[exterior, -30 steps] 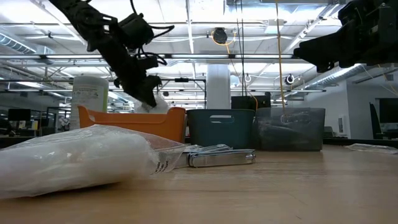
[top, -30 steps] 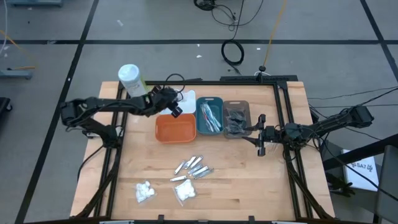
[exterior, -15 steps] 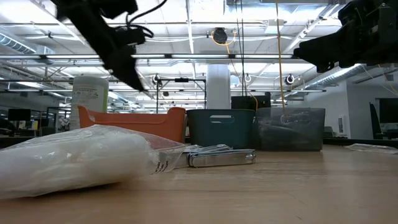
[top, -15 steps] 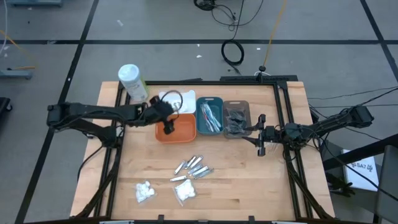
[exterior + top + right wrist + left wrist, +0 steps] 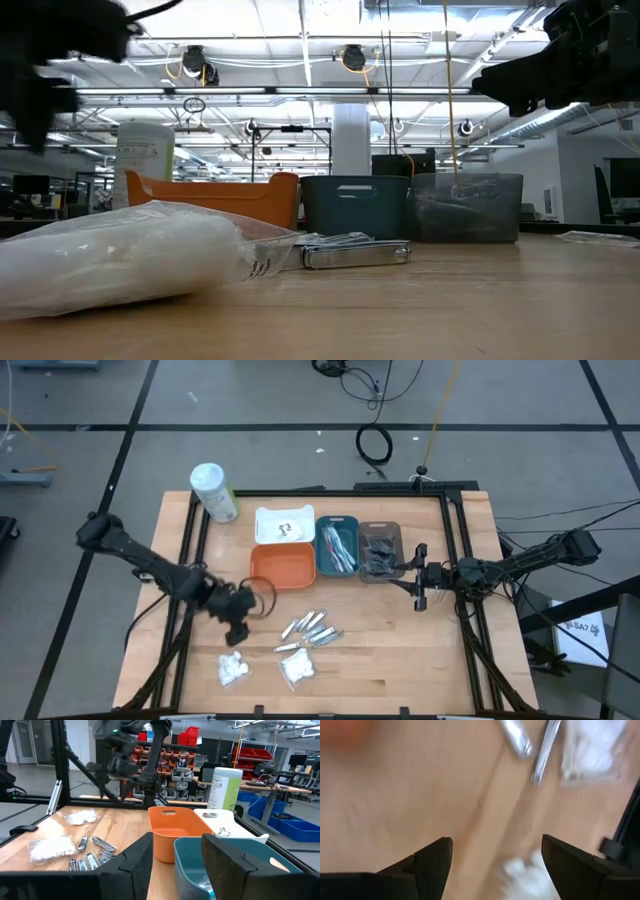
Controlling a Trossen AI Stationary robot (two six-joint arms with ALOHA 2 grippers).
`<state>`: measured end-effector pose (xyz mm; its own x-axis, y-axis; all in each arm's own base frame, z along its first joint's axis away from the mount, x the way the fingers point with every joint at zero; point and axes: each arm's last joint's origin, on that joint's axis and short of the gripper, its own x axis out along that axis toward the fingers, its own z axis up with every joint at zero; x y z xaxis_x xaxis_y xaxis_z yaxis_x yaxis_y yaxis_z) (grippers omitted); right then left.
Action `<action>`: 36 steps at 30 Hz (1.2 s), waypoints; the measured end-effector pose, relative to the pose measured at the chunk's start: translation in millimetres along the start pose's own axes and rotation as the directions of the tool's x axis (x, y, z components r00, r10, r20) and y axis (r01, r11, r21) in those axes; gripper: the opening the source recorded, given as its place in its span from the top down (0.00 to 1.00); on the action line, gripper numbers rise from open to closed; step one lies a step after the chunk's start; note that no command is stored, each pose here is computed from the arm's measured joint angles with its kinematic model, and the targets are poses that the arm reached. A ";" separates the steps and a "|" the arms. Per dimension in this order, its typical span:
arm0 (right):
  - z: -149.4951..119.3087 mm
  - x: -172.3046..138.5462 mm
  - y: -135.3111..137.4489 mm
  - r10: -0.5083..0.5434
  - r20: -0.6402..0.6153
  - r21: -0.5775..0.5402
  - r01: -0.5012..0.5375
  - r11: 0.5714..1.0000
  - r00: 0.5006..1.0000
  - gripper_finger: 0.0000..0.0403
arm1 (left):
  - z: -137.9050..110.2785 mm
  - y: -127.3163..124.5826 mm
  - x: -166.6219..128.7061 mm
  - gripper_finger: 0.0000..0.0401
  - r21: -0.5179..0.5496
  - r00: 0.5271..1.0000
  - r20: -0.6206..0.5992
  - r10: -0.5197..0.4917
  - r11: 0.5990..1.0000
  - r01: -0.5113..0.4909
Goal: Pick & Place Travel size toiletries
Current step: Put the cotton pack into the white bin
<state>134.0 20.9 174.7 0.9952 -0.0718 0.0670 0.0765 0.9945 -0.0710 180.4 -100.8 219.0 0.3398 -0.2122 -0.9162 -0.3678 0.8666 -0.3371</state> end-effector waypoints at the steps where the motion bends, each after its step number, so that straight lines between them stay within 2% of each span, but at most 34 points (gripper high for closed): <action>1: 0.0 0.0 0.0 0.000 0.000 0.000 0.000 1.000 1.000 0.61 | -7.9 -5.0 1.5 0.25 -0.042 1.000 -0.019 0.002 0.999 -0.003; 4: 0.0 0.0 0.1 0.000 0.000 0.000 0.000 1.000 1.000 0.61 | -29.4 -19.4 8.2 0.25 -0.163 0.998 -0.070 0.004 0.987 -0.015; 10: 0.0 0.0 0.0 0.000 0.000 0.000 0.000 1.000 1.000 0.61 | -68.4 -37.0 31.7 0.25 -0.305 0.982 -0.169 0.087 0.943 -0.136; 16: -0.1 0.0 0.0 0.000 0.000 0.000 0.000 1.000 1.000 0.61 | -86.8 -50.5 51.6 0.25 -0.399 0.978 -0.192 0.079 0.905 -0.151; 24: 0.0 0.0 0.1 0.000 0.000 0.000 0.000 1.000 1.000 0.61 | -93.1 -51.8 75.9 0.25 -0.397 0.967 -0.210 0.145 0.891 -0.220; 31: 0.0 0.0 0.0 0.000 0.000 0.000 0.000 1.000 1.000 0.61 | -84.4 -47.7 80.3 0.25 -0.393 0.965 -0.192 0.181 0.886 -0.244; 36: -0.1 0.0 0.0 0.000 0.000 0.000 0.000 1.000 1.000 0.61 | -72.3 -44.4 81.9 0.36 -0.343 0.969 -0.159 0.191 0.909 -0.235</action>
<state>134.1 20.9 174.7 0.9952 -0.0717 0.0666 0.0764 0.9945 -0.0711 161.9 -189.3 143.2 0.1215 -0.1120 -0.9862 -0.7114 0.6830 -0.1653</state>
